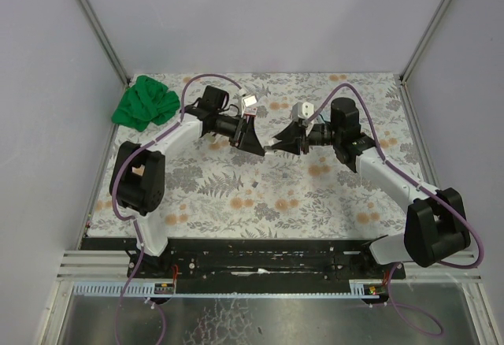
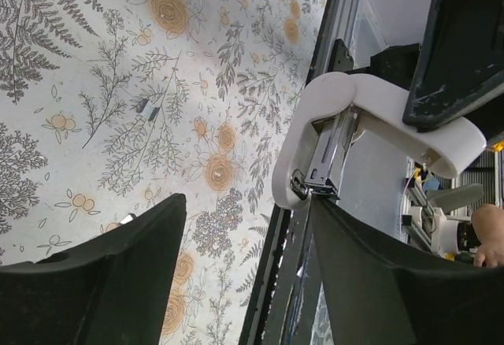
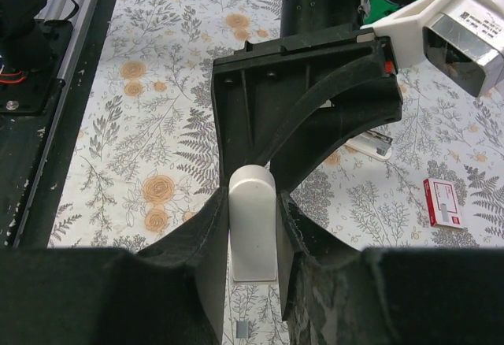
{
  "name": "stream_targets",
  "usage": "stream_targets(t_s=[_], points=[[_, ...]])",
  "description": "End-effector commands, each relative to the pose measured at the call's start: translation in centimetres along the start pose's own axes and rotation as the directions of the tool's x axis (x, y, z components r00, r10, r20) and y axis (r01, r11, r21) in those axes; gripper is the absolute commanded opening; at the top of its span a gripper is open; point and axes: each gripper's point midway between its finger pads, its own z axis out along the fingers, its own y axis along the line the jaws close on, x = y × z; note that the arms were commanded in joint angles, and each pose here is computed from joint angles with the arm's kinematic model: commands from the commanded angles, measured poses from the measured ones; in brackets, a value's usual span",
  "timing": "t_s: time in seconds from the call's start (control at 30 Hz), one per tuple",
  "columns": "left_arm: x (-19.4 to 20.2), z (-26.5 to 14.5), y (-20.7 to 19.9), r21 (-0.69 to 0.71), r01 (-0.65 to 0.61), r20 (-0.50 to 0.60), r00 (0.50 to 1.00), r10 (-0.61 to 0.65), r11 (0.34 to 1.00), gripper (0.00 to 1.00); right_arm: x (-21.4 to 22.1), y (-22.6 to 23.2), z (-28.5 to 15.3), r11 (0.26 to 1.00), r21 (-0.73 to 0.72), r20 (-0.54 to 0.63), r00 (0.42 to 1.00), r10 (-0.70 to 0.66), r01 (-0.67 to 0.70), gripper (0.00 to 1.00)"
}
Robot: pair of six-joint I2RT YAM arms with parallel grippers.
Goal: Unload the staples from the stapler
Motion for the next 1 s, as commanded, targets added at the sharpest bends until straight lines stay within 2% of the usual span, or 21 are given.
stream_targets(t_s=[0.0, 0.13, 0.3, 0.43, 0.6, 0.97], points=[[-2.1, -0.8, -1.7, 0.041, -0.077, 0.036, 0.996, 0.076, 0.996, 0.67, -1.0, 0.2, -0.3, 0.997, -0.012, 0.021, 0.997, -0.073, 0.073, 0.0], [-1.9, -1.1, -2.7, 0.083, -0.093, 0.025, 0.996, 0.091, 0.992, 0.75, -0.2, 0.0, -0.5, 0.995, -0.003, -0.01, 0.995, -0.1, 0.1, 0.0], [-1.9, -1.3, -3.1, 0.1, -0.104, 0.024, 0.994, 0.102, 0.99, 0.79, 0.4, 0.0, -0.5, 0.994, -0.001, -0.025, 0.994, -0.111, 0.111, 0.0], [-2.1, -1.1, -2.3, 0.056, -0.091, 0.025, 0.996, 0.09, 0.994, 0.83, 0.1, 0.2, -0.5, 0.995, -0.01, -0.014, 0.995, -0.102, 0.102, 0.0], [-2.0, -0.5, -1.3, 0.061, -0.049, 0.011, 0.999, 0.049, 0.997, 0.83, -1.2, 0.9, -0.4, 0.995, -0.043, 0.033, 0.996, -0.086, 0.088, 0.0], [-1.1, 0.8, -2.3, 0.142, -0.029, -0.032, 0.999, 0.034, 0.989, 0.81, -2.3, 1.5, -0.4, 0.995, -0.065, 0.078, 0.995, -0.069, 0.074, 0.0]])
